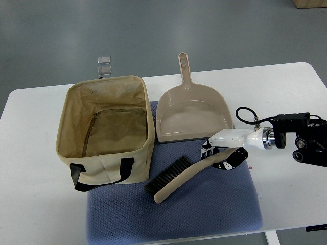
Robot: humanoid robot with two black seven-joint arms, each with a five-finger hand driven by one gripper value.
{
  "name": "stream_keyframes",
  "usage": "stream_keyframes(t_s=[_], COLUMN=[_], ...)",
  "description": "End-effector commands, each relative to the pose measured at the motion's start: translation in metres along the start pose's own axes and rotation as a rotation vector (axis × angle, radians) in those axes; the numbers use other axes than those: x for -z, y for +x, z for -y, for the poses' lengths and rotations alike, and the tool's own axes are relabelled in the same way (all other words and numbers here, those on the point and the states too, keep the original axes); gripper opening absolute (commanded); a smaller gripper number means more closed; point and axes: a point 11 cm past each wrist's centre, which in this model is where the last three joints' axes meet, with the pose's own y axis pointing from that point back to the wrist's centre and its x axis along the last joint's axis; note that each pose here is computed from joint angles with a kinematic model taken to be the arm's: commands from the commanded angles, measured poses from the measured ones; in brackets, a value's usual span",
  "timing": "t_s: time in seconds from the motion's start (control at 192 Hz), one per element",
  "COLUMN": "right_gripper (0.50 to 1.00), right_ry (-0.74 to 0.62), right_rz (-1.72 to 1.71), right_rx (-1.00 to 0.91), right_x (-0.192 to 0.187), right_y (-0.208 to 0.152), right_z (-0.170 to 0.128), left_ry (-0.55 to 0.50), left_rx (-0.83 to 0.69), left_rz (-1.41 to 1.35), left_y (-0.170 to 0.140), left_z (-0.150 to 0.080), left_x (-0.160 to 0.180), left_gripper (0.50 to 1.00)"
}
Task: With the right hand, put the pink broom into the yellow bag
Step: 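Lift the brush with the right hand and carry it toward the bag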
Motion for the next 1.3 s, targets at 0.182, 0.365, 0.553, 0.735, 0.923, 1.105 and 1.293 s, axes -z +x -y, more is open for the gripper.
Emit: stream_keyframes(t_s=[0.182,0.365,0.553,0.735,0.923,1.105,1.293], right_gripper=[0.500,0.500,0.500,0.500,0.500,0.500,0.500], right_ry=[0.027,0.040,0.006,-0.028,-0.082,-0.115,-0.063], right_rz=[0.004,0.005,0.035,0.066,0.108,0.108,0.066], right_rx=[-0.085,-0.144,-0.186,-0.281,-0.379,-0.448,-0.478], right_x=[-0.006,-0.011,-0.022,-0.027,-0.041,-0.046,-0.029], right_y=[0.024,0.044,0.069,0.113,0.150,0.185,0.221], right_z=[-0.024,-0.047,-0.080,-0.122,-0.163,-0.192,-0.170], left_ry=[0.000,0.000,0.000,0.000,0.000,0.000,0.000], left_rx=[0.000,0.000,0.000,0.000,0.000,0.000,0.000], left_rz=[0.001,-0.001,0.001,-0.001,0.001,0.001,-0.001], left_y=[0.000,0.000,0.000,0.000,0.000,0.000,0.000], left_z=[0.000,0.000,0.000,0.000,0.000,0.000,0.000], left_x=[0.000,0.000,0.000,0.000,0.000,0.000,0.000], left_gripper=[1.000,1.000,1.000,1.000,1.000,1.000,1.000])
